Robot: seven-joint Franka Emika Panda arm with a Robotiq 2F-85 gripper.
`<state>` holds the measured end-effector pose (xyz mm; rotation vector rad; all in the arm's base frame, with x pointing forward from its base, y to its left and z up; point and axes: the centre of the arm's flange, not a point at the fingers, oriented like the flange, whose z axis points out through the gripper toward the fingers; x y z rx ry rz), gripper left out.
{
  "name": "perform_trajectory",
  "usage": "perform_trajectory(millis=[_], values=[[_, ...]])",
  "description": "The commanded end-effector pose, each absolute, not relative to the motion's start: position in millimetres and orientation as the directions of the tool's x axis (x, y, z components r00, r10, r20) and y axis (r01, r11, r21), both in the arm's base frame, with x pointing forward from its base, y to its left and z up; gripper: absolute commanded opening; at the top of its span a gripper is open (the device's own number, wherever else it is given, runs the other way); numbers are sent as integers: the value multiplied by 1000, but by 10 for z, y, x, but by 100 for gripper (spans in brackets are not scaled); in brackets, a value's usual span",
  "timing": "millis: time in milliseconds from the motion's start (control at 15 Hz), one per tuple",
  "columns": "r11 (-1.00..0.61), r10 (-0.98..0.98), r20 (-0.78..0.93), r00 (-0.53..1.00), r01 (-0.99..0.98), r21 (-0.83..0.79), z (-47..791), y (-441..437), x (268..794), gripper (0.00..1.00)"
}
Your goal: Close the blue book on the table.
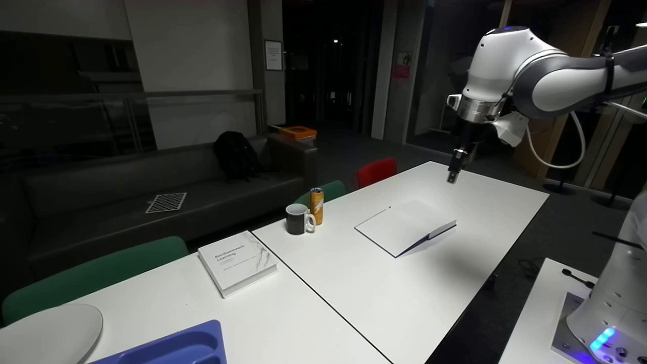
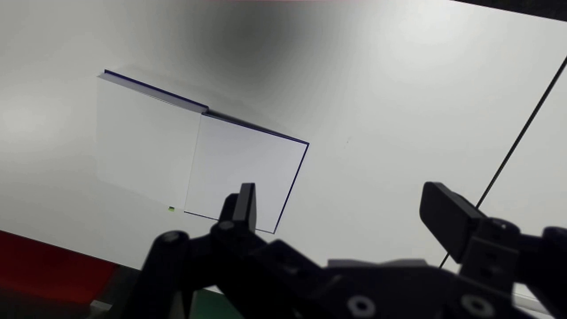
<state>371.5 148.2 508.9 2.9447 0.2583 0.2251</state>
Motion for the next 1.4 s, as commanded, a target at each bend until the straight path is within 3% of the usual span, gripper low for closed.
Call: perform_trajectory(millis=[0, 733, 1333], values=[[-956, 244, 126, 962, 216, 199, 5057, 1449, 3717, 100], [-805, 585, 100, 805, 561, 191, 4330, 1160, 4125, 100], [-813, 581, -66, 812, 583, 17, 3303, 773, 4455, 100]])
